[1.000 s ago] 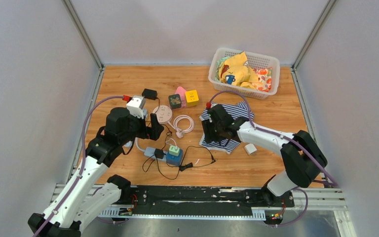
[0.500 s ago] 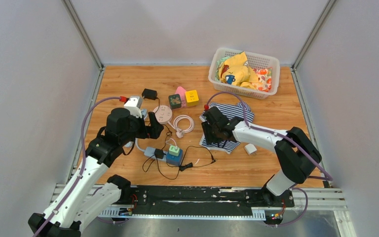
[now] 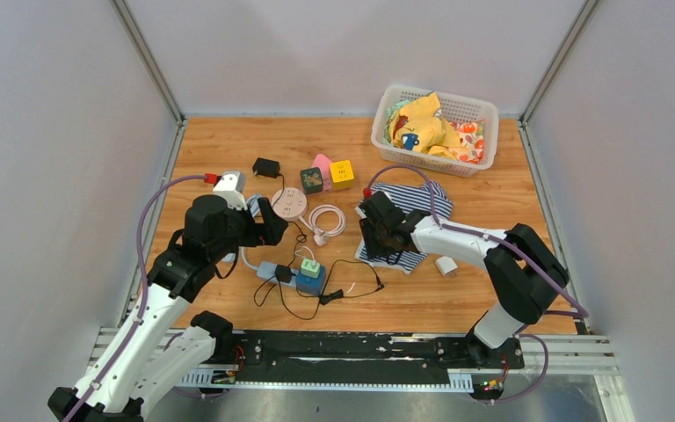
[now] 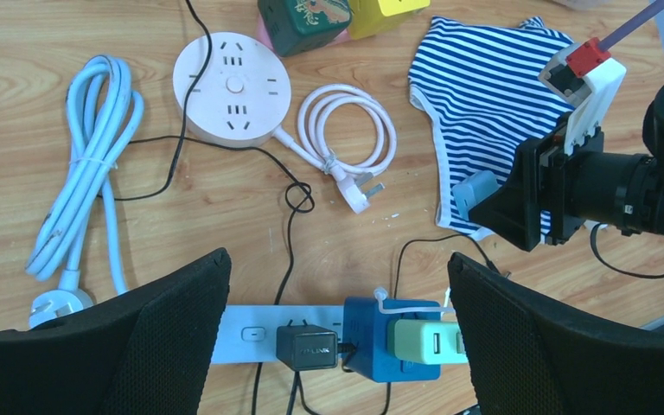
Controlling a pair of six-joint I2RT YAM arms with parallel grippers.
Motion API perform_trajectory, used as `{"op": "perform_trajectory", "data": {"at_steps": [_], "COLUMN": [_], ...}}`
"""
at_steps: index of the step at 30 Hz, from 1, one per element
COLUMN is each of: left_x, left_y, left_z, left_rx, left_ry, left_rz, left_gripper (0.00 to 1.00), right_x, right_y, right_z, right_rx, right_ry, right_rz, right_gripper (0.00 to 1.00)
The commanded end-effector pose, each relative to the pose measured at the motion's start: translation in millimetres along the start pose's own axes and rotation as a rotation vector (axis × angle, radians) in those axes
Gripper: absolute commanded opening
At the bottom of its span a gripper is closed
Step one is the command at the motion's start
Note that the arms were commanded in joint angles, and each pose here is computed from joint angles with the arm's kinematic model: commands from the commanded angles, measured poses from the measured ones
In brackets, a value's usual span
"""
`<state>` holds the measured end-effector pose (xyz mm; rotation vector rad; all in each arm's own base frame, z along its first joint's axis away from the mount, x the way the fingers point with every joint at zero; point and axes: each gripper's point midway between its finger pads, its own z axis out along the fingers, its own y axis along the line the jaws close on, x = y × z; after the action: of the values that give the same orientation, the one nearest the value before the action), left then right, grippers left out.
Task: Insert the plug
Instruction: Pick up the plug from the center of the board.
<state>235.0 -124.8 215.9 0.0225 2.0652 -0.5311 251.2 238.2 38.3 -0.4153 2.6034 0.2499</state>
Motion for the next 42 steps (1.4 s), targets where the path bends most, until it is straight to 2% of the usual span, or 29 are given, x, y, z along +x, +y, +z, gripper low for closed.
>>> {"op": "perform_trajectory", "data": {"at_steps": [1,3,9,22,29,37,42], "left_x": [3,4,-2,-29,-38,-25,-21], "left_y": [2,0,-14,-58,-84,-85,-83], "left_z": [-2,-3,-4,5,10,16,19], "left_rx": [-0.014,-0.004,0.053,0.254,0.407,0.428,0.43], "left_ry": [0.01,0.017,0.015,-0.061,-0.069,-0.039,-0.033], "left_rz": [-0.03,-0.038,-0.078,-0.292,-0.355,-0.384,-0.382], "left_gripper": [0.91,0.87,0.79,0.74,0.7,0.64,0.57], "right_x": [1,-4,-37,-103,-115,-128,-132], "right_y": [1,4,32,114,152,175,178], "right_z": [-1,-7,-46,-140,-162,-172,-175], "right_rx": [0.026,0.012,-0.097,-0.432,-0.534,-0.578,-0.568], "right_ry": [-0.005,-0.023,-0.134,-0.431,-0.498,-0.559,-0.586], "right_rz": [0.003,0.002,-0.018,0.046,0.071,0.094,0.109], "right_gripper": [0.41,0.35,0.27,0.24,0.24,0.24,0.24]}}
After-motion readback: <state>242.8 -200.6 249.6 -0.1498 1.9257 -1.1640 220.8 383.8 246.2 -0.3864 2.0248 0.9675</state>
